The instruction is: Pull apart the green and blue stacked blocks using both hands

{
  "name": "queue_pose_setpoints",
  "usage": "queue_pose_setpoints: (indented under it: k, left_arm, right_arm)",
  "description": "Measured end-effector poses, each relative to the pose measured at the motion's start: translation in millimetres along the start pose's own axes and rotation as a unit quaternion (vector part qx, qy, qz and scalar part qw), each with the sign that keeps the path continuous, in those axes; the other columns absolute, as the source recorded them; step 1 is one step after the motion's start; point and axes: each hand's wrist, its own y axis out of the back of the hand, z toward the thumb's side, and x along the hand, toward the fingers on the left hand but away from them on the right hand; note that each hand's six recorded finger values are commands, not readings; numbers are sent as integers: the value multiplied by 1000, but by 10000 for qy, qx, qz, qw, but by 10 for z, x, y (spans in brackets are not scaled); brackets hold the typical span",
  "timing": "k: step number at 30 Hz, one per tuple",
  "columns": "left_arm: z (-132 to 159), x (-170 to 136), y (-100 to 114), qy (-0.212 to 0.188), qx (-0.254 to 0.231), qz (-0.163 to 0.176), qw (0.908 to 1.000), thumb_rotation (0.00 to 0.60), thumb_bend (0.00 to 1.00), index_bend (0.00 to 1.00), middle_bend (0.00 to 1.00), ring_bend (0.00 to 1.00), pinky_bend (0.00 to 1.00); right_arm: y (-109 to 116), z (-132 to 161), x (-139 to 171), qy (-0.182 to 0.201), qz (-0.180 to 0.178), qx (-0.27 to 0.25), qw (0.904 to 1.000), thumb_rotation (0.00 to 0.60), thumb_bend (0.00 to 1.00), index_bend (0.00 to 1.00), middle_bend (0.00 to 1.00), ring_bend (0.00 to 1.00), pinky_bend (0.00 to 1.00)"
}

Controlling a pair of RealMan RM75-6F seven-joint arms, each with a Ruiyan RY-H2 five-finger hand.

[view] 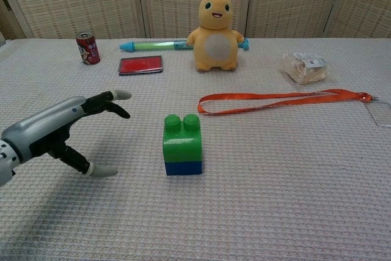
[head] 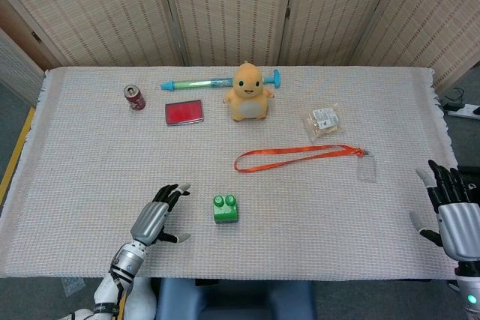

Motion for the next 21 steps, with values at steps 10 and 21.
queue_pose_setpoints:
  k: [10,21]
  left_arm:
    - [58,251,-134,-92,-206,333,9992,600,143,81,305,68,0]
    - [218,393,-292,-227,-464,343,9981,600,145,104,310,79,0]
  right_arm:
    - [13,-19,4,12,123,-180,9998,600,363,0,0,0,0]
    - [44,-69,-9,-80,136,-280,9995,600,363,0,0,0,0]
